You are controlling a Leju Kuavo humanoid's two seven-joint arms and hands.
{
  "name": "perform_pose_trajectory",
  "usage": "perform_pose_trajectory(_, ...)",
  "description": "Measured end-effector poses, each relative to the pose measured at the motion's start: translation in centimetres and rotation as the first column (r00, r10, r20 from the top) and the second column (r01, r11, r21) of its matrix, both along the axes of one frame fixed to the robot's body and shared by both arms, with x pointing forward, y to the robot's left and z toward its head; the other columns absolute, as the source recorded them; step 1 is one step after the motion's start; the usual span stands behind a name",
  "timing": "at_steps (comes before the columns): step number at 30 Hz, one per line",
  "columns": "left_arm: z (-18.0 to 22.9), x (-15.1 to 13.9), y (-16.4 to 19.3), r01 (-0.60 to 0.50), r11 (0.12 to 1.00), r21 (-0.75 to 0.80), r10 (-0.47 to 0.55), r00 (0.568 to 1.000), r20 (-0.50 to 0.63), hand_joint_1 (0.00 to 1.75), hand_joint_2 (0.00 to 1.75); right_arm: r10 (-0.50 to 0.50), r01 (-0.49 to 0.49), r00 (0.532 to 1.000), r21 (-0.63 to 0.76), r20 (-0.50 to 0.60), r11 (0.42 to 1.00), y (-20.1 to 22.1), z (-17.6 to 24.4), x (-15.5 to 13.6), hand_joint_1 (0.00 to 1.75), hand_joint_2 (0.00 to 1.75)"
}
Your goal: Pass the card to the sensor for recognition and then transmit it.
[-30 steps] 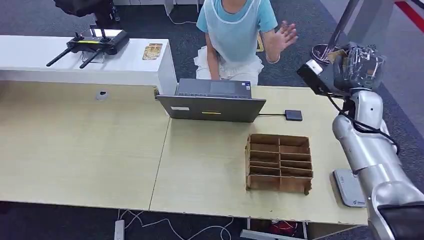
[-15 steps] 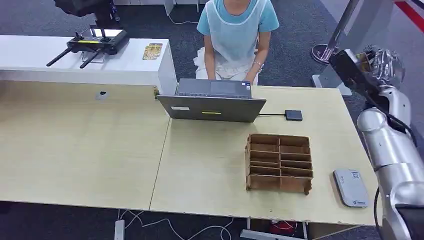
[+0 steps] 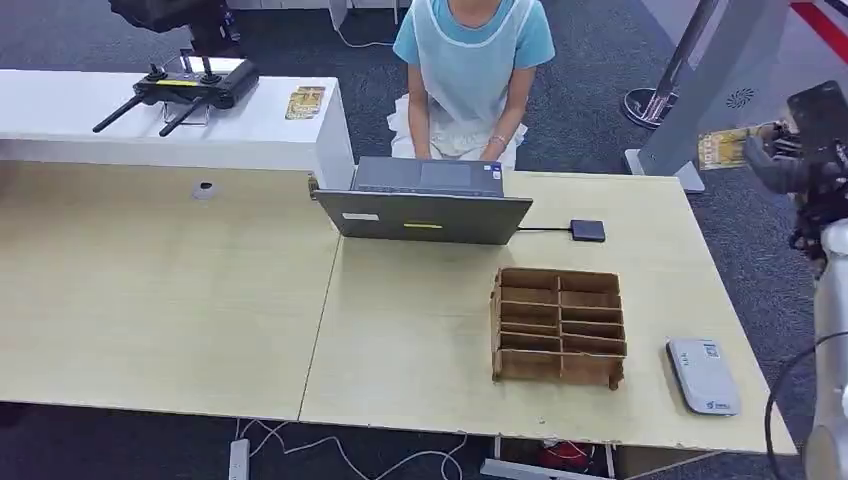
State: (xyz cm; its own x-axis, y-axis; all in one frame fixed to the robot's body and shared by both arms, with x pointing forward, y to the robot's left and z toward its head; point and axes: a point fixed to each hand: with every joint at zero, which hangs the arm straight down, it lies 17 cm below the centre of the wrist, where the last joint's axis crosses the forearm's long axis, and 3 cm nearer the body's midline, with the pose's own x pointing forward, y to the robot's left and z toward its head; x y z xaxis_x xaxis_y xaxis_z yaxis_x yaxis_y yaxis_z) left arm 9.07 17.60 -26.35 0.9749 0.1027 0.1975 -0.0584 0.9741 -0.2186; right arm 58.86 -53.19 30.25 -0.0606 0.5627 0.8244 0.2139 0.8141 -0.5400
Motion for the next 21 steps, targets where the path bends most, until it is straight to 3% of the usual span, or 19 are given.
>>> perform_pose_trajectory(8,0.1,0.3,0.2,-0.037,0.999,-0.008,0.037,0.999,0.013,0.00,0.00,0.106,-0.094,0.992,0.158,-0.066,0.983,-1.9,-4.5,-3.5,1.75,1.75)
perform_pose_trajectory(21,0.0,0.1,0.8,-0.056,0.998,-0.006,0.056,0.998,0.015,0.00,0.00,0.157,-0.113,0.964,0.206,-0.214,0.972,-4.6,-12.1,-10.3,1.75,1.75)
